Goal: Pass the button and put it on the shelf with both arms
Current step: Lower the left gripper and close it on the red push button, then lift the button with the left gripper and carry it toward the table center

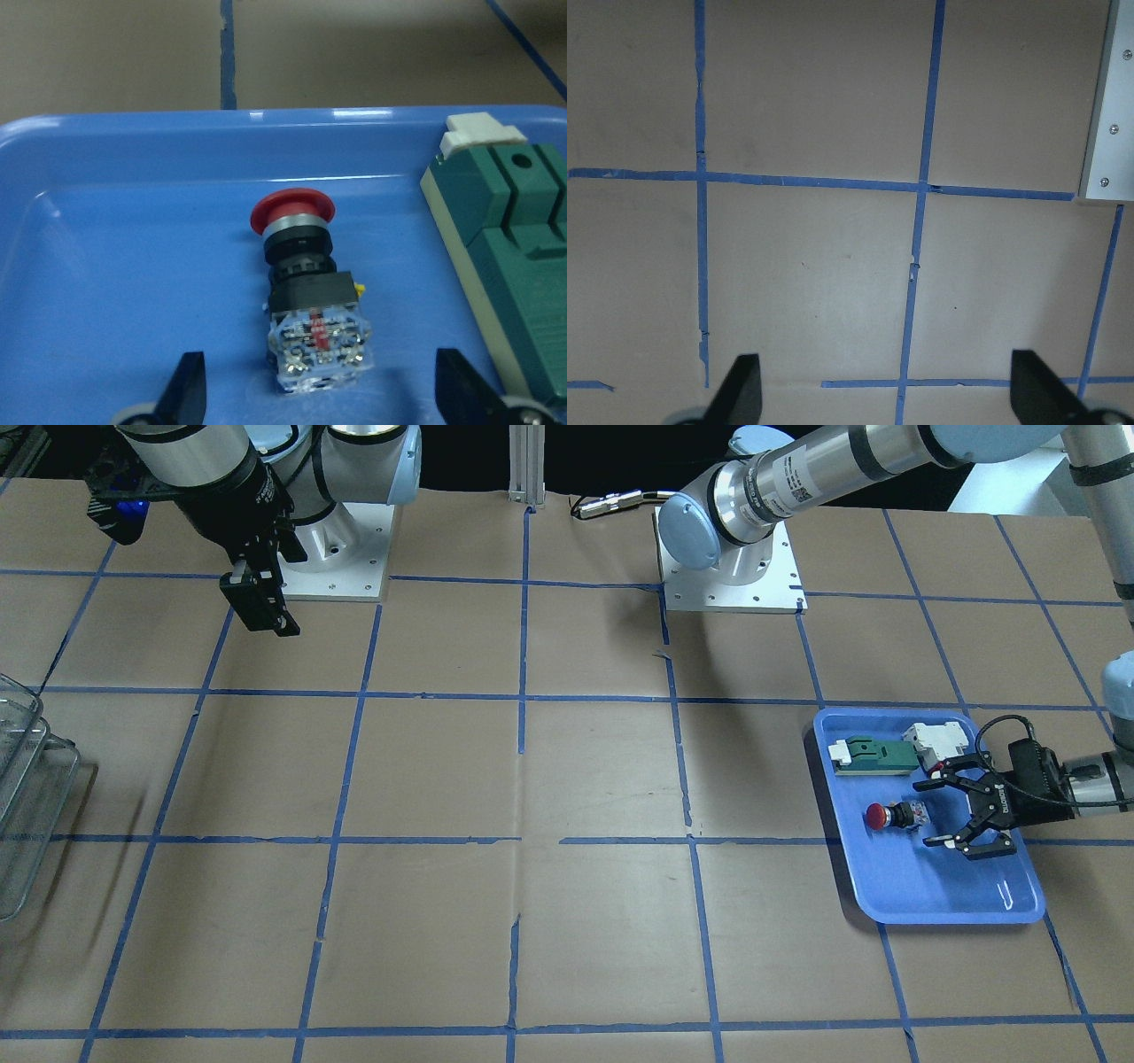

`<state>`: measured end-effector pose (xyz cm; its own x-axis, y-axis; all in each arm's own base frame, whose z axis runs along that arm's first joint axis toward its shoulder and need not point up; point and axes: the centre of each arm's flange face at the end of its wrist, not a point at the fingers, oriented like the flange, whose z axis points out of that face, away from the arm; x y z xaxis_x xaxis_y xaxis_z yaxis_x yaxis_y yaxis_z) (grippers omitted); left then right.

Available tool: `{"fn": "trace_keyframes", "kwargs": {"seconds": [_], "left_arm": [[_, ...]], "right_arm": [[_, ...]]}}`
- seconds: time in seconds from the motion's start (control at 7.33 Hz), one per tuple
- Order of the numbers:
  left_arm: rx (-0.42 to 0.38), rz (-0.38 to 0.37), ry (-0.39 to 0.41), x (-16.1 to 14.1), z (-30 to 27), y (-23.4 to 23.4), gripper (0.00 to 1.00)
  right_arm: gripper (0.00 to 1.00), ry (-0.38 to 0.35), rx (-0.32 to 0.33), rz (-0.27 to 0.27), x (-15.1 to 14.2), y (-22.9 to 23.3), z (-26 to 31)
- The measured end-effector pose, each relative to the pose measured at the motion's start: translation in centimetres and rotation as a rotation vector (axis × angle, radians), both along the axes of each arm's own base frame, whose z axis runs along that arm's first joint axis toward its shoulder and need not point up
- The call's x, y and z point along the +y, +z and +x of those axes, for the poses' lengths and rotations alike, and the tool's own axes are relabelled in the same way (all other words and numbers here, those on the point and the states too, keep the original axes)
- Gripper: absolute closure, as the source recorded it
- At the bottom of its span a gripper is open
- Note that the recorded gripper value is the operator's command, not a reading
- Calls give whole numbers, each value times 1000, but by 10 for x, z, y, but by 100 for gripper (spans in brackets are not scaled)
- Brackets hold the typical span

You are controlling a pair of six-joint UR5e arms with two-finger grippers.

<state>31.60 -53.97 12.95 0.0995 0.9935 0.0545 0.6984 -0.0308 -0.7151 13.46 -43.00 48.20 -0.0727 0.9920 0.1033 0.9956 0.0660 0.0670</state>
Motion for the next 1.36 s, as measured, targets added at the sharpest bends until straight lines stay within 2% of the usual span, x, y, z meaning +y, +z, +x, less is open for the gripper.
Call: {"fn": "trace_keyframes", "kwargs": {"seconds": [0.14, 0.27, 0.55, 0.82, 1.09, 1.36], "left_arm": [[3, -2, -1, 1, -1, -1, 89], [4, -6, -3, 1, -2, -2, 100], [2, -14, -4, 0, -1, 1, 100], [12, -7, 6, -8, -15, 23, 100], [15, 9, -30, -24, -60, 60, 100], [25, -10, -95, -38, -122, 105, 100]], "right_arm": [[0, -1, 0, 4, 1, 0, 0], [0, -2, 0, 3, 2, 1, 0], [0, -2, 1, 0, 3, 3, 0], [0, -1, 1, -8, 3, 6, 0], [0, -2, 0, -19, 2, 8, 0], [0, -10, -4, -33, -4, 9, -3]]}}
